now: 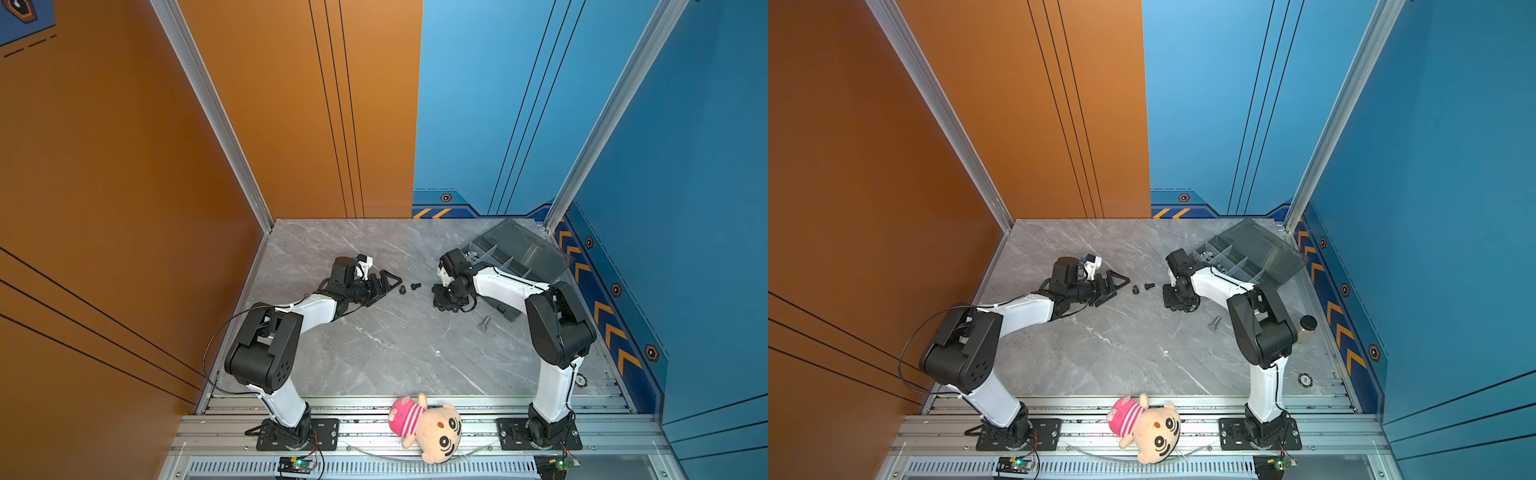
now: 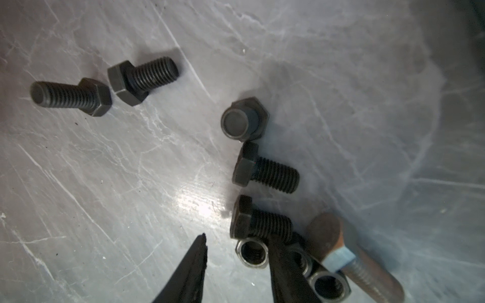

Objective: Sort the screws and nuts into containers
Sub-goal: 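Lower the right gripper onto a black hex nut and close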

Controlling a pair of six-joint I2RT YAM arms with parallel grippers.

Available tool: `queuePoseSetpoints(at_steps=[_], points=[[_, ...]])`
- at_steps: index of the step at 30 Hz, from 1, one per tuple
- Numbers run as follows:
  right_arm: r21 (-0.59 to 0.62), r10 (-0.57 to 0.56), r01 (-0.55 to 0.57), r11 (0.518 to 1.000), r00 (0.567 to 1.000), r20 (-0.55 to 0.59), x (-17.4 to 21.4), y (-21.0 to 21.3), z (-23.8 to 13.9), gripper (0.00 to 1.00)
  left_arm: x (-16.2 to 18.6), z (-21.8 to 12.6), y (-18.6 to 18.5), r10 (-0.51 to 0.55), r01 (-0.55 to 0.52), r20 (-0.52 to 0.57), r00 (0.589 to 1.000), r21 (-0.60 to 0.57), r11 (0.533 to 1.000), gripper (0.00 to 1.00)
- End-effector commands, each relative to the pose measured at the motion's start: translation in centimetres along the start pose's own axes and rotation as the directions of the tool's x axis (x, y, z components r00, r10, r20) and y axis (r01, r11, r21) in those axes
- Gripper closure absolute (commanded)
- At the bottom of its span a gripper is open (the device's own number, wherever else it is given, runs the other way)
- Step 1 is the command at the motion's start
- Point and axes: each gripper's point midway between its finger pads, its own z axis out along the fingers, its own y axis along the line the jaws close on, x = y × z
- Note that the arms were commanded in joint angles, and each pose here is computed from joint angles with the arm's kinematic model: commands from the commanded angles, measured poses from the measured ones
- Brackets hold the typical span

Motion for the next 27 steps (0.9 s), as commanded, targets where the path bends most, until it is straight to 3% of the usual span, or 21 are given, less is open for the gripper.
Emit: queuePoseSetpoints(at_steps=[1,27], points=[[-0.015,0.005,-0.006,1.0,0.999,-0.046,1.5,0.1,0.3,0.59,0.0,0.1,0.4,0.008,-0.008,-0.008,1.0,-0.005,1.0,0.02],[0.025,0.051,-0.05,0.998,0.997,-0.05,3.2,-1.8,0.7,0.58,0.2,0.3,0.5,0.006,-0.007,-0.013,1.0,-0.007,1.0,0.02]])
